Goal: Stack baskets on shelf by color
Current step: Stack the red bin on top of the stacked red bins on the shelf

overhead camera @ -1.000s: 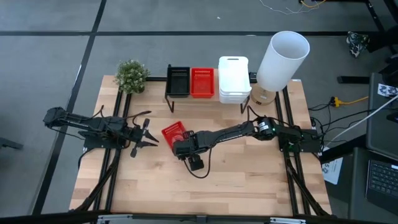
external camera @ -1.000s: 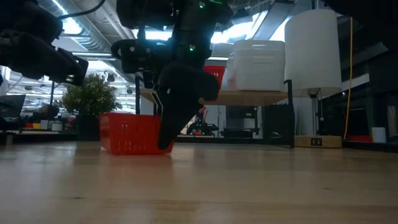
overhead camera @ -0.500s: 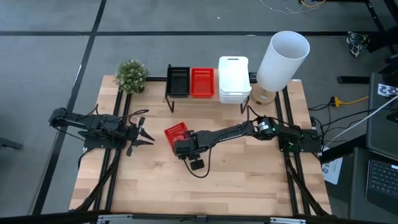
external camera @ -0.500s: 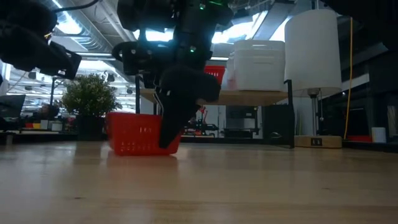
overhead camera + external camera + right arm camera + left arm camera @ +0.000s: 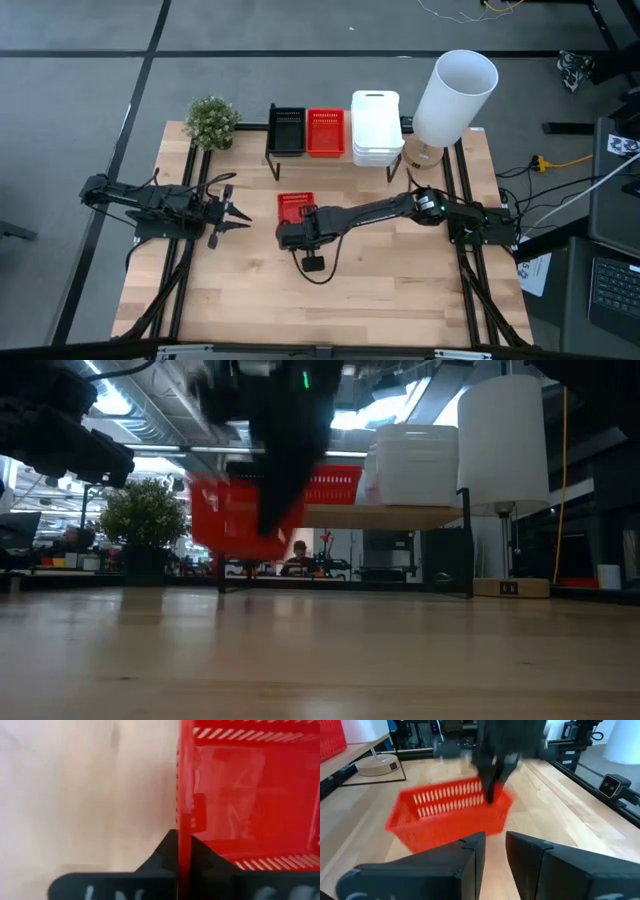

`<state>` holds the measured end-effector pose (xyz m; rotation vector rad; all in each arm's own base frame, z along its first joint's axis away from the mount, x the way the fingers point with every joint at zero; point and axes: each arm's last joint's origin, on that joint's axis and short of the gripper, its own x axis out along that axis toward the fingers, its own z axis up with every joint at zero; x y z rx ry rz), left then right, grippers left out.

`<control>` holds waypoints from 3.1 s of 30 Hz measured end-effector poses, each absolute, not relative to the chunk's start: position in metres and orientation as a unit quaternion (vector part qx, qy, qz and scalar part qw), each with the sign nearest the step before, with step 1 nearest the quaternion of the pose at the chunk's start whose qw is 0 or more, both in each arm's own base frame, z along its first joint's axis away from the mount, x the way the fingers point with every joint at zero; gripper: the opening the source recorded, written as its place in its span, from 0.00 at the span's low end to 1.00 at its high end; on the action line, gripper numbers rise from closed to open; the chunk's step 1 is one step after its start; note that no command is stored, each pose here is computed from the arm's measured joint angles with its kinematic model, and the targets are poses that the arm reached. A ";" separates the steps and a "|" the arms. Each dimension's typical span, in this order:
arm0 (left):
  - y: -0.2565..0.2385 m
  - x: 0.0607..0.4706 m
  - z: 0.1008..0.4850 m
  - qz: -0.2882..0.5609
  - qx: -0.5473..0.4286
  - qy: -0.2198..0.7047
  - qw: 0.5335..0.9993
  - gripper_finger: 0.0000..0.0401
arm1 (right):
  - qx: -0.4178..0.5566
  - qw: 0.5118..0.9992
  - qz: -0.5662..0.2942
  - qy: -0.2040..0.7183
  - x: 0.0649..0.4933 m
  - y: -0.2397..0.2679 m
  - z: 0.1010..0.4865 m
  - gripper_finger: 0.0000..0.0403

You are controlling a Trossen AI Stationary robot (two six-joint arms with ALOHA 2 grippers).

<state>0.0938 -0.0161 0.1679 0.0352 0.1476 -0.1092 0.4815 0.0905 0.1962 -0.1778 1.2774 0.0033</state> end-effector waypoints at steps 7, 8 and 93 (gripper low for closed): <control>-0.016 0.094 0.168 -0.055 0.016 0.074 0.996 0.17 | -0.005 0.842 0.041 0.537 0.467 0.098 0.279 0.00; -0.016 0.094 0.168 -0.054 0.016 0.074 0.996 0.17 | 0.006 0.847 0.040 0.531 0.461 0.097 0.290 0.00; -0.016 0.094 0.168 -0.055 0.016 0.075 0.996 0.17 | -0.040 0.878 -0.085 0.470 0.408 -0.099 0.361 0.31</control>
